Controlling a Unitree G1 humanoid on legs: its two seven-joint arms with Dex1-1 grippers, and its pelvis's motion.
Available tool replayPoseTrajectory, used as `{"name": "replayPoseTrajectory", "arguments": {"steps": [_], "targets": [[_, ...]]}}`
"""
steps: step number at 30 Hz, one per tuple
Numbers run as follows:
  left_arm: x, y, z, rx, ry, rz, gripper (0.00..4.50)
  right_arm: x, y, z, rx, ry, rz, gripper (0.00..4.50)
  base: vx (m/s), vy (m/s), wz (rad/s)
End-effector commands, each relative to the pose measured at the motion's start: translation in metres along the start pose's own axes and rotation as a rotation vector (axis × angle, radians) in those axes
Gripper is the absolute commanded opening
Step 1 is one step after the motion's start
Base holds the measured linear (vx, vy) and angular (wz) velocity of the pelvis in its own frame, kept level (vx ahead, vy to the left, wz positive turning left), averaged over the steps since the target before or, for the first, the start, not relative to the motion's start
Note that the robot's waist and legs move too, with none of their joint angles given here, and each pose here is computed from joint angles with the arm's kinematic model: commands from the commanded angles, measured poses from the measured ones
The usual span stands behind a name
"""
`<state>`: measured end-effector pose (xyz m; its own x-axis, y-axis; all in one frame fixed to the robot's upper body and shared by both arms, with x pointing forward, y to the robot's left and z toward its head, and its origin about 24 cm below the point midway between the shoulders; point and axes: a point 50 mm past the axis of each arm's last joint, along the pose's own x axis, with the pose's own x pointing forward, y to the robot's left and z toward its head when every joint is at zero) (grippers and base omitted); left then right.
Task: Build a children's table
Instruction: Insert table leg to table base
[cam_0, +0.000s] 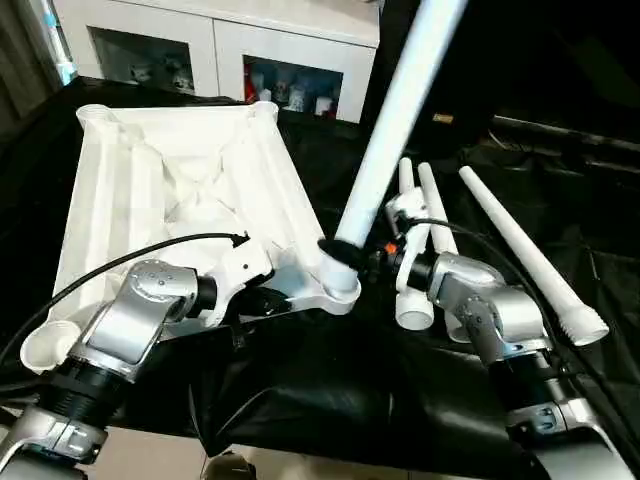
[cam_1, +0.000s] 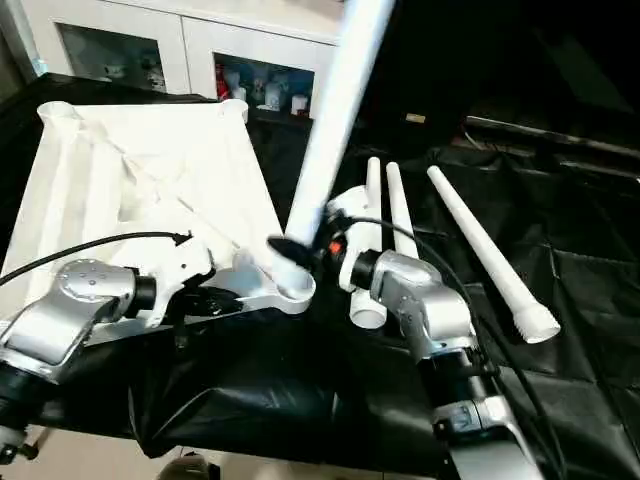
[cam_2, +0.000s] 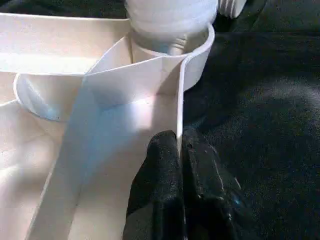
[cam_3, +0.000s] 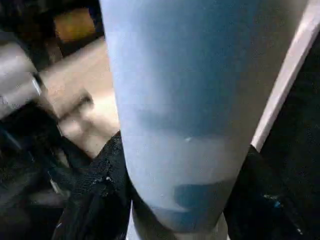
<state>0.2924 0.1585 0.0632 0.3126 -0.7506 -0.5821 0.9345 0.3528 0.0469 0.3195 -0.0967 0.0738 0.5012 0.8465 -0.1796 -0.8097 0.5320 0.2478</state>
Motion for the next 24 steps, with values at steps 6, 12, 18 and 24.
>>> {"name": "replayPoseTrajectory", "arguments": {"steps": [6, 12, 18, 24], "targets": [[0.011, -0.009, -0.018, 0.027, 0.108, -0.03, 0.0, 0.0, -0.006, 0.0, -0.05, 0.064, -0.02, 1.93, 0.0, 0.0, 0.0], [0.009, -0.007, -0.018, 0.059, 0.154, -0.041, 0.0, 0.005, -0.008, -0.002, -0.039, 0.072, -0.029, 1.93, 0.0, 0.0, 0.0], [0.01, -0.005, -0.013, 0.073, 0.142, -0.056, 0.0, 0.009, -0.01, -0.006, -0.024, 0.091, -0.028, 1.93, 0.0, 0.0, 0.0], [0.008, -0.008, -0.014, 0.061, 0.173, -0.119, 0.0, 0.009, -0.012, -0.01, 0.034, 0.062, -0.023, 1.93, 0.0, 0.0, 0.0]]}}
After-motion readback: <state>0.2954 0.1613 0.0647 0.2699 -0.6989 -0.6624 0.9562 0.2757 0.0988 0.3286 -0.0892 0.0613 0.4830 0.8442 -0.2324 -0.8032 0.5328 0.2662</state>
